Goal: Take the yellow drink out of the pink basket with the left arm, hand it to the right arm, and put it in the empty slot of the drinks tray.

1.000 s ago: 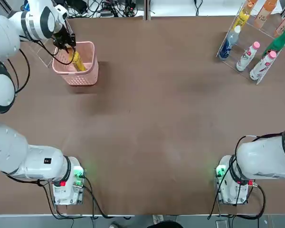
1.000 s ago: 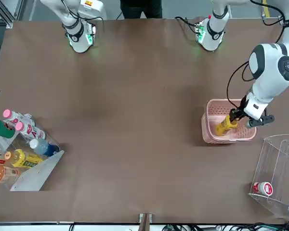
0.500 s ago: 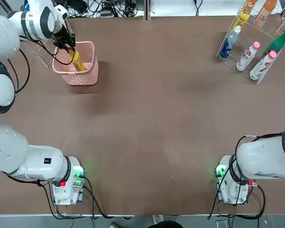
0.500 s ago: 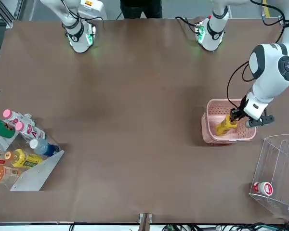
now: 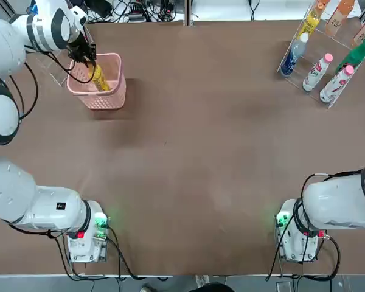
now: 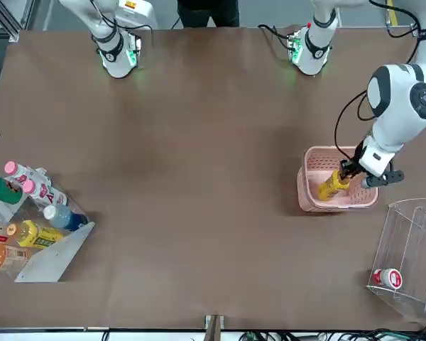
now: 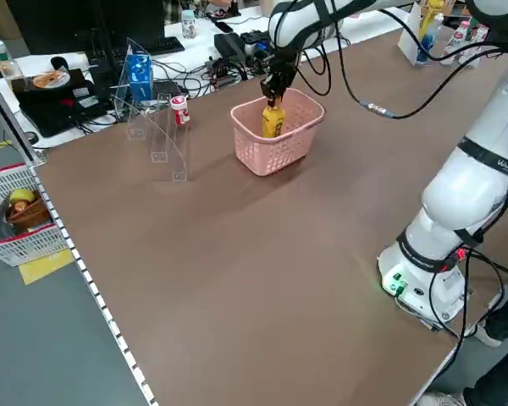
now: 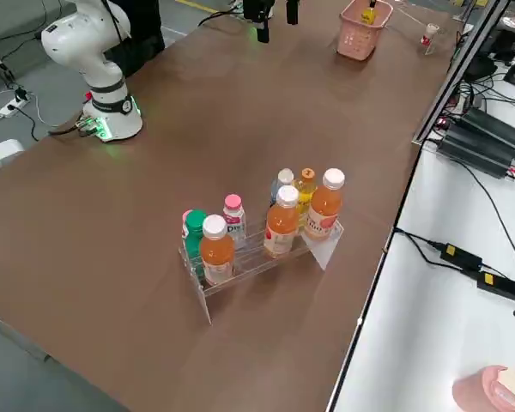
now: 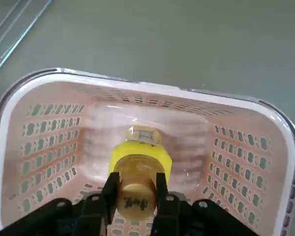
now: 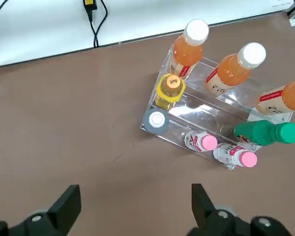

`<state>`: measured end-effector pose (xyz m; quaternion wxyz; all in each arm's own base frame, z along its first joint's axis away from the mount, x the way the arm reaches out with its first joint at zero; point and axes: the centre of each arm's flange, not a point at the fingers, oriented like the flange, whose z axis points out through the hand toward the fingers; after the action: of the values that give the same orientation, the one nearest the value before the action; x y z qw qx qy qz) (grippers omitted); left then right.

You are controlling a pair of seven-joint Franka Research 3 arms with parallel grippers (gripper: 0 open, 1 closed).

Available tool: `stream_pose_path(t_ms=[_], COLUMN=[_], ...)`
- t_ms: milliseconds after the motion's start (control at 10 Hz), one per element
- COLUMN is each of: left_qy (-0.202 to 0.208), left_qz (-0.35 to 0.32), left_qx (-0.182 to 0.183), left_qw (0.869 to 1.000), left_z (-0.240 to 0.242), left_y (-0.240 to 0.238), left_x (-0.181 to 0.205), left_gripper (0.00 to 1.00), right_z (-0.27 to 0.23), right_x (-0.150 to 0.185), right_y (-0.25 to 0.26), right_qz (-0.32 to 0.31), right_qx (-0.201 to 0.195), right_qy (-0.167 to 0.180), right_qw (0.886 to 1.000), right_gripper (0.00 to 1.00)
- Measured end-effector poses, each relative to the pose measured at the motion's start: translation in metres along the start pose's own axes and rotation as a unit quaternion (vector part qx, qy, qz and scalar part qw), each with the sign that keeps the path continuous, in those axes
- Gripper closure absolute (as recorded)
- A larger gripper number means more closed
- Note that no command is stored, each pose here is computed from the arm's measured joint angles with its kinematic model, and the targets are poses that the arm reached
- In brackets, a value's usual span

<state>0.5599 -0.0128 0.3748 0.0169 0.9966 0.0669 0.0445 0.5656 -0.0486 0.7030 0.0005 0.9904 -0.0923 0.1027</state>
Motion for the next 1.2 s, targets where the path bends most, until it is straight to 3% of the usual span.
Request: stream_pose_path(t_ms=[400,1200], left_qy=[0.0,0.005], left_qz=[0.006,0.023], left_qx=[-0.001,-0.006], left_qw=[1.0,1.0], left_z=[-0.025,-0.188], left_y=[0.004,0.02], left_x=[0.012,0.046], left_gripper=[0.66,0.66], right_z=[0.0,0.0], right_x=[0.0,0.0], right_y=[0.0,0.0], right_qz=[0.0,0.0], right_qx=[0.0,0.0], right_qy=[0.0,0.0], right_qw=[1.0,1.0], right_gripper=[0.01,0.01])
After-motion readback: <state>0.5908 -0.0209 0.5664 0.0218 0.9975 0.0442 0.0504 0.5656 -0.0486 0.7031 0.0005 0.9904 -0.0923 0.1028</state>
